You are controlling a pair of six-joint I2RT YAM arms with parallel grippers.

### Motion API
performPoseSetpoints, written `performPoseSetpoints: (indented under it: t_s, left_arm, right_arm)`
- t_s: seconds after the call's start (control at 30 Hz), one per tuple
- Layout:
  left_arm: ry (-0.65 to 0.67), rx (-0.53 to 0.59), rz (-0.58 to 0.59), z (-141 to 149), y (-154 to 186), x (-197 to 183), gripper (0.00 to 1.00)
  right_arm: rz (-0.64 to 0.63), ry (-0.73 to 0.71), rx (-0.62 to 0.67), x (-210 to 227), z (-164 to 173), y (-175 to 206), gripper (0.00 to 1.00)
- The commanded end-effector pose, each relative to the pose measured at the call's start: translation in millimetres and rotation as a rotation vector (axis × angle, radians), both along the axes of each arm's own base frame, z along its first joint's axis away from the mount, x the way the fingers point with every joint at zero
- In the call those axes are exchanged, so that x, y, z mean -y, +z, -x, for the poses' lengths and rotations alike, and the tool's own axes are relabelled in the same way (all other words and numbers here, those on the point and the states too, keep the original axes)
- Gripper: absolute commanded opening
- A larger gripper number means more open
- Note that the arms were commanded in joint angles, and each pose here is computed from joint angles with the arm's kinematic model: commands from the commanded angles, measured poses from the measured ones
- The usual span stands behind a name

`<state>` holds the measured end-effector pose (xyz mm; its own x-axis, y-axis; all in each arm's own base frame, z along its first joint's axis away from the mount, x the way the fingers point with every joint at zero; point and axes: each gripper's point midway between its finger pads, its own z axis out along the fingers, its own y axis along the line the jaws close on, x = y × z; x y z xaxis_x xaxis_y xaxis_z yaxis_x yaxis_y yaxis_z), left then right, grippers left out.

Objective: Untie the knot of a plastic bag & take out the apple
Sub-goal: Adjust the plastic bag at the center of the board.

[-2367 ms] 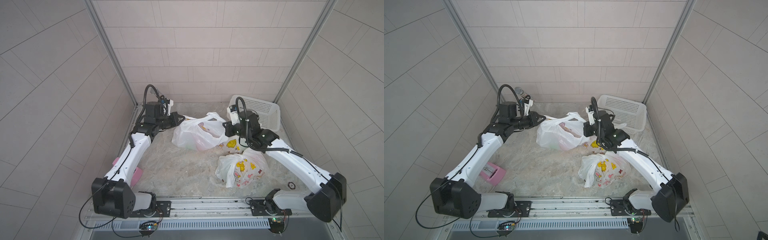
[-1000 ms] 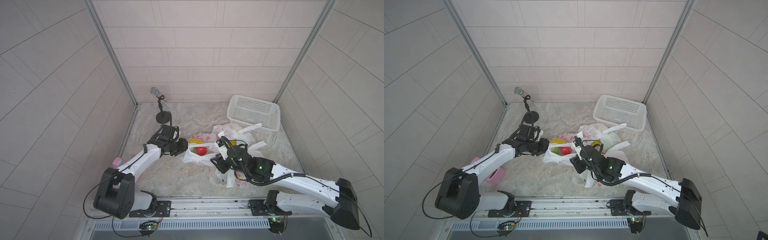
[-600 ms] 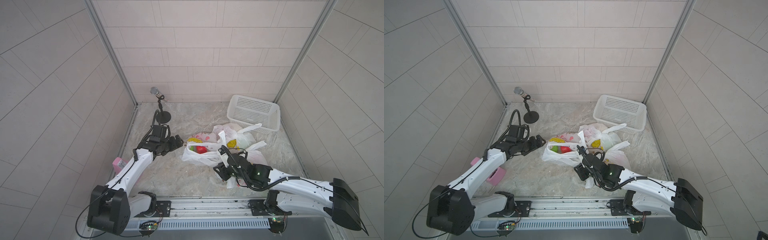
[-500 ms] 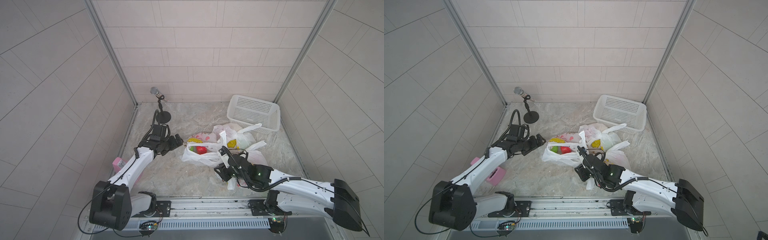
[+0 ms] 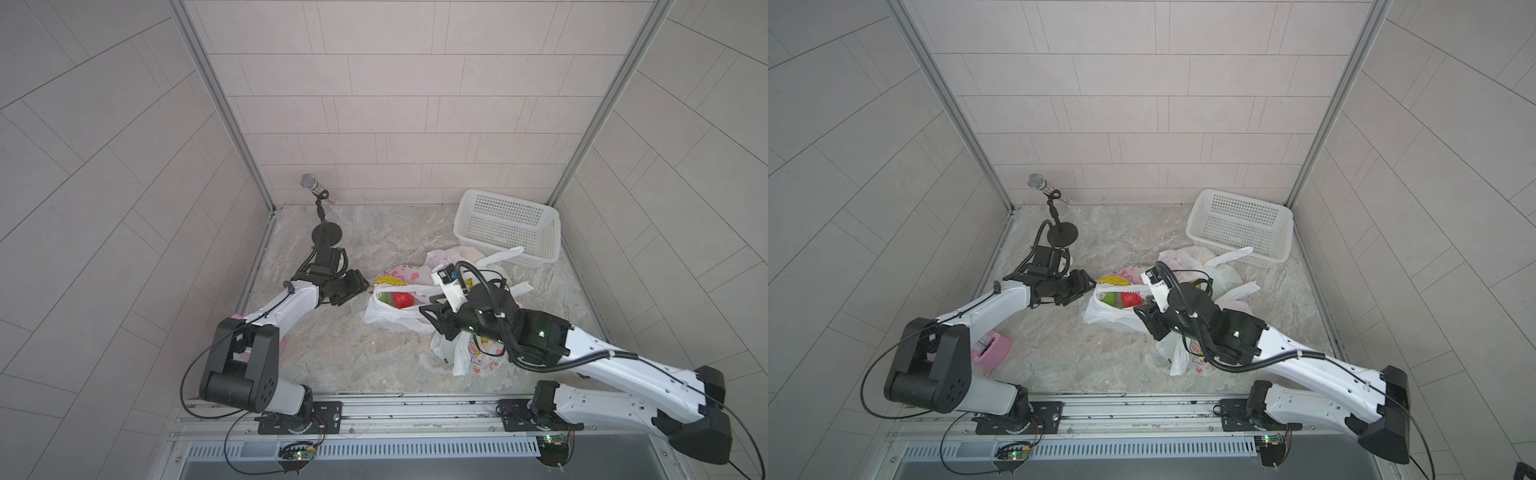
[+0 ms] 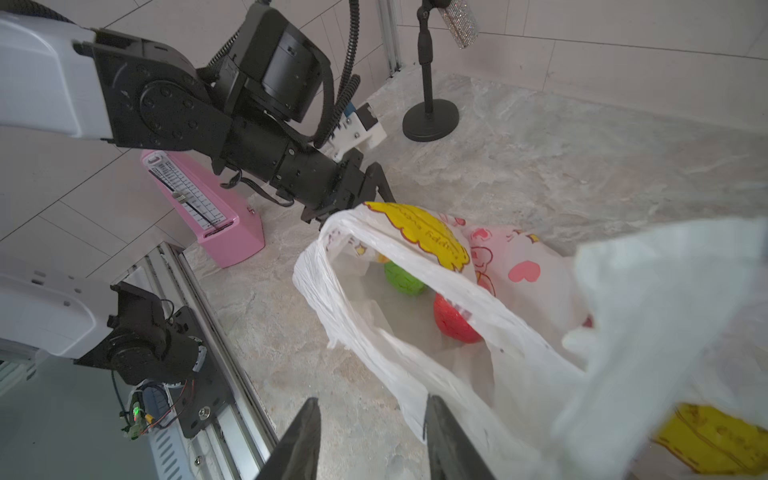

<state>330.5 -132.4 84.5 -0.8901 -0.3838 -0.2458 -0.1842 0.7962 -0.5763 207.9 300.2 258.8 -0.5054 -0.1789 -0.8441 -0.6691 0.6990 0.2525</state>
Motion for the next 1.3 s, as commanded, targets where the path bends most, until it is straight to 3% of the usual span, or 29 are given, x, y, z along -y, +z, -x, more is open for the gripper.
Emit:
performPoseSetpoints:
  t_s: [0.0, 0.07, 0.13, 0.2, 0.33, 0.4, 0.5, 0.67, 0.8, 0.93, 1.03, 1.1, 1.17, 1.27]
  left_arm:
    - [-0.014, 0.017, 0.025, 0, 0, 5, 0.44]
    - [-0.022, 0.009, 0.046, 1, 0, 8, 0.34]
    - [-0.029, 0.008, 0.048, 4, 2, 9, 0.32]
    - [-0.029, 0.011, 0.028, 4, 7, 4, 0.44]
    - [-0.016, -0.007, -0.045, 0, 15, -10, 0.59]
    - [-0.001, 0.009, -0.084, -8, 16, -15, 0.73]
    - [0.008, -0.017, -0.127, -15, 1, -20, 0.83]
    - [-0.006, -0.096, -0.117, -10, -32, -15, 1.0]
    - [-0.02, -0.105, -0.109, -4, -42, -13, 1.0]
    - [-0.014, -0.079, -0.108, -6, -44, -13, 1.0]
    - [-0.026, -0.099, -0.098, -4, -50, -11, 0.86]
    - [-0.032, -0.105, -0.08, -4, -52, -8, 0.54]
    - [-0.045, -0.092, -0.044, -7, -47, -1, 0.3]
    - [-0.07, -0.055, -0.01, -12, -26, 10, 0.09]
  right_arm:
    - [0.058, 0.026, -0.013, -26, -13, -23, 0.43]
    - [0.078, 0.0, -0.042, -34, -24, -40, 0.42]
    - [0.082, -0.042, -0.058, -39, -36, -61, 0.41]
    - [0.087, -0.031, -0.066, -47, -39, -78, 0.37]
    - [0.096, -0.083, -0.091, -51, -49, -107, 0.37]
    - [0.113, -0.122, -0.099, -51, -57, -120, 0.39]
    - [0.14, -0.138, -0.13, -54, -59, -138, 0.47]
    - [0.147, -0.135, -0.204, -59, -30, -163, 0.51]
    - [0.057, -0.174, -0.281, -57, -12, -171, 0.51]
    - [0.097, -0.175, -0.299, -52, -7, -184, 0.51]
    - [0.125, -0.167, -0.284, -45, -5, -179, 0.49]
    - [0.141, -0.195, -0.246, -33, -8, -168, 0.47]
    - [0.141, -0.231, -0.193, -22, -15, -155, 0.44]
    - [0.13, -0.277, -0.151, -6, -24, -140, 0.43]
